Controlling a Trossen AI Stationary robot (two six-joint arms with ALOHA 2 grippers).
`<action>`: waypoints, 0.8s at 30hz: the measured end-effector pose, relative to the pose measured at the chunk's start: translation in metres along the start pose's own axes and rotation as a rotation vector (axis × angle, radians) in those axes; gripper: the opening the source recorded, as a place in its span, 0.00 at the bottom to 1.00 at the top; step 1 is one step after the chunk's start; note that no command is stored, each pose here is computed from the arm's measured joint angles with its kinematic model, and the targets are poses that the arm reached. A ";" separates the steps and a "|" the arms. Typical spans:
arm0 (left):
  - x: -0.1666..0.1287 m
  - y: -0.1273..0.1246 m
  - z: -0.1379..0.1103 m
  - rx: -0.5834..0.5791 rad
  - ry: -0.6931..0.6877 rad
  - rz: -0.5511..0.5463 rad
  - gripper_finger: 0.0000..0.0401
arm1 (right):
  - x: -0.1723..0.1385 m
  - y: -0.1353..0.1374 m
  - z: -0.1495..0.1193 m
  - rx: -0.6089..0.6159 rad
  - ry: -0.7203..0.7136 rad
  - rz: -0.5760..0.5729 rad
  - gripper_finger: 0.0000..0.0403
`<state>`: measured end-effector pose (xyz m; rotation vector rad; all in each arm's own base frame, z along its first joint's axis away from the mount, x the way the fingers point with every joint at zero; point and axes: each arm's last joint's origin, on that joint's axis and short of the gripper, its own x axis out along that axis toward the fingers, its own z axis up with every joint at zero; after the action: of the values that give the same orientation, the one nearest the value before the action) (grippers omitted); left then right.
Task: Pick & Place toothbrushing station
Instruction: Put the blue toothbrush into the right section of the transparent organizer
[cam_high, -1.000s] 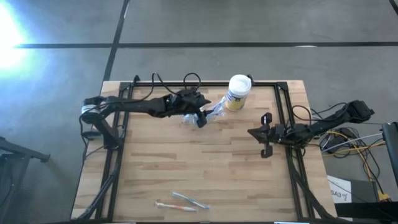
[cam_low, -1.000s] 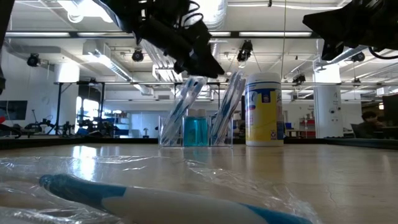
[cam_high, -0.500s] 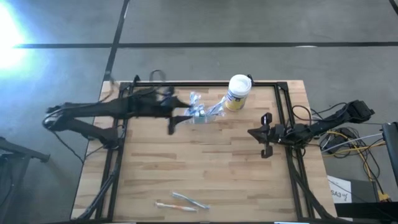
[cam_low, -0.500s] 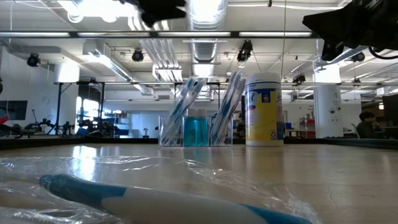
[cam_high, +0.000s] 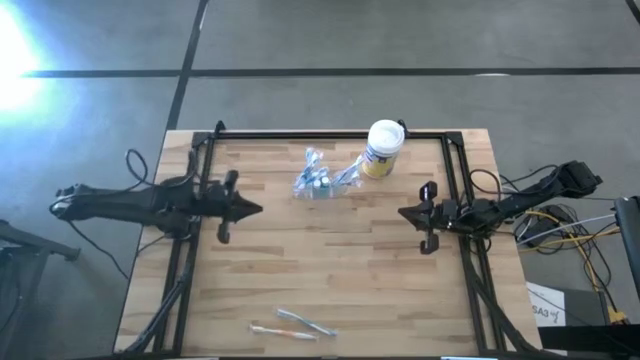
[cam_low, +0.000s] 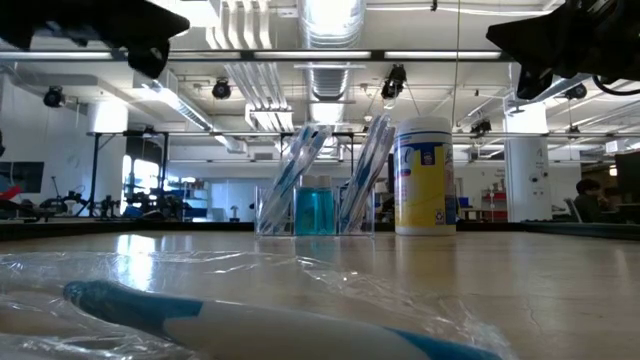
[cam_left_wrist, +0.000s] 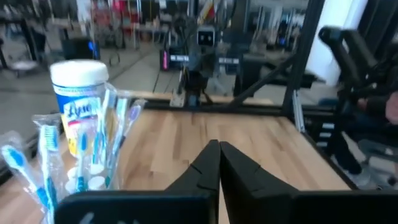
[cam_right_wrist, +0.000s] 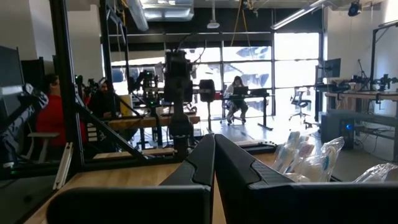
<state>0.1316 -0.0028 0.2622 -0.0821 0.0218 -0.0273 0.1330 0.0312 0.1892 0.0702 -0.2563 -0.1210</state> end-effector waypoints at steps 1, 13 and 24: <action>-0.005 0.000 -0.006 0.001 -0.026 -0.001 0.02 | 0.000 0.000 0.000 0.000 0.000 0.000 0.02; -0.038 0.005 -0.054 0.029 -0.126 0.014 0.01 | 0.000 0.000 0.000 -0.006 0.003 -0.003 0.02; -0.032 0.009 -0.095 0.035 -0.029 0.022 0.03 | 0.000 0.000 -0.001 -0.010 0.012 -0.010 0.02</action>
<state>0.0980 -0.0012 0.1671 -0.0476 -0.0071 -0.0046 0.1334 0.0310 0.1879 0.0624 -0.2433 -0.1319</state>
